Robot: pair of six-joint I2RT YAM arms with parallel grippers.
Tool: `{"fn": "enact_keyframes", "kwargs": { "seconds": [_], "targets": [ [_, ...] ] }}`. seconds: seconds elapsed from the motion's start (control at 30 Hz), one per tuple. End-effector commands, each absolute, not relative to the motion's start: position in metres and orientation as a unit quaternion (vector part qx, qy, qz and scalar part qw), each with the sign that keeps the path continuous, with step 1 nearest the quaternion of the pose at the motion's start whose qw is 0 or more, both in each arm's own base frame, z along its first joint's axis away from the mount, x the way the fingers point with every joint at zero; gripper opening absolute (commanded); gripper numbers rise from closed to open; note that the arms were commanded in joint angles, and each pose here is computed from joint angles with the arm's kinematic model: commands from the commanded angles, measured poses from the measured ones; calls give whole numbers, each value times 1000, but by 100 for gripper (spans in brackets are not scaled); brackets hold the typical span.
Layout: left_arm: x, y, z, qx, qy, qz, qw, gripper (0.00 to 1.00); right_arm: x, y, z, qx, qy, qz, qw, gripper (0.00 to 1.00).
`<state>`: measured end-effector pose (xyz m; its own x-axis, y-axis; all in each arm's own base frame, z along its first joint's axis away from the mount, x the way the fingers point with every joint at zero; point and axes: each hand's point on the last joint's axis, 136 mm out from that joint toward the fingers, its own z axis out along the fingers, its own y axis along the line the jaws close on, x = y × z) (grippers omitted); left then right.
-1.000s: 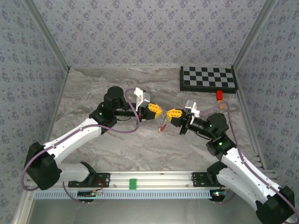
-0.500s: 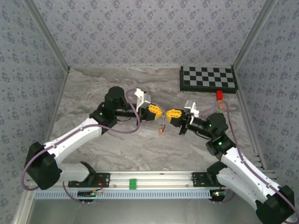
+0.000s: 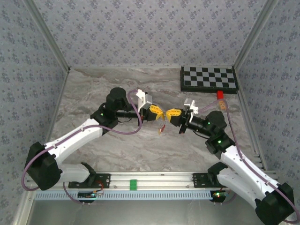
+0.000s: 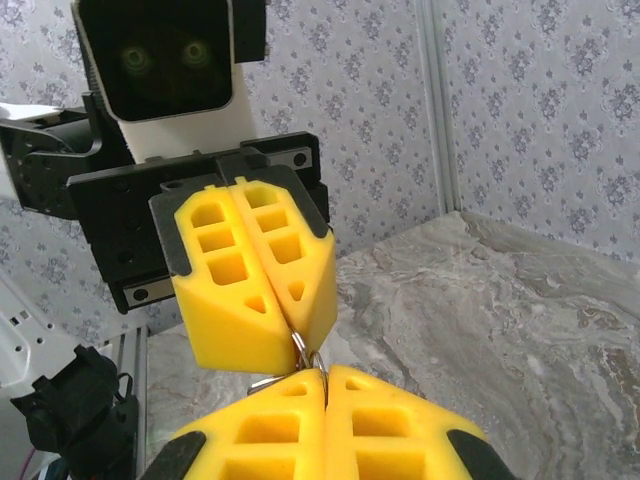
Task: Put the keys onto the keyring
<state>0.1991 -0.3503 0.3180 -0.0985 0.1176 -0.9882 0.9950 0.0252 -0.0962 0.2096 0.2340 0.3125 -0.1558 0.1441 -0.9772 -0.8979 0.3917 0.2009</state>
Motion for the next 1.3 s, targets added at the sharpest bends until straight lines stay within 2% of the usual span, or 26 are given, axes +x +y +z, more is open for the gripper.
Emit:
{"fn": "enact_keyframes", "kwargs": {
  "seconds": [0.0,0.53,0.57,0.63,0.67,0.97,1.27],
  "targets": [
    [186,-347,338,513,519,-488,479,0,218,229,328,-279,616,464,573,0],
    [184,-350,332,521,521,-480,476,0,223,223,338,-247,620,488,563,0],
    [184,-351,331,522,522,-480,474,4,223,223,338,-246,620,488,563,0],
    [183,-351,330,522,523,-481,471,26,222,223,341,-247,616,489,566,0],
    [183,-352,330,522,524,-483,468,31,223,223,340,-247,617,488,566,0],
    [191,-353,344,485,538,-502,472,37,222,224,340,-259,601,484,581,0],
    [212,-354,360,407,573,-544,459,42,218,223,350,-282,546,476,629,0]
  ]
}}
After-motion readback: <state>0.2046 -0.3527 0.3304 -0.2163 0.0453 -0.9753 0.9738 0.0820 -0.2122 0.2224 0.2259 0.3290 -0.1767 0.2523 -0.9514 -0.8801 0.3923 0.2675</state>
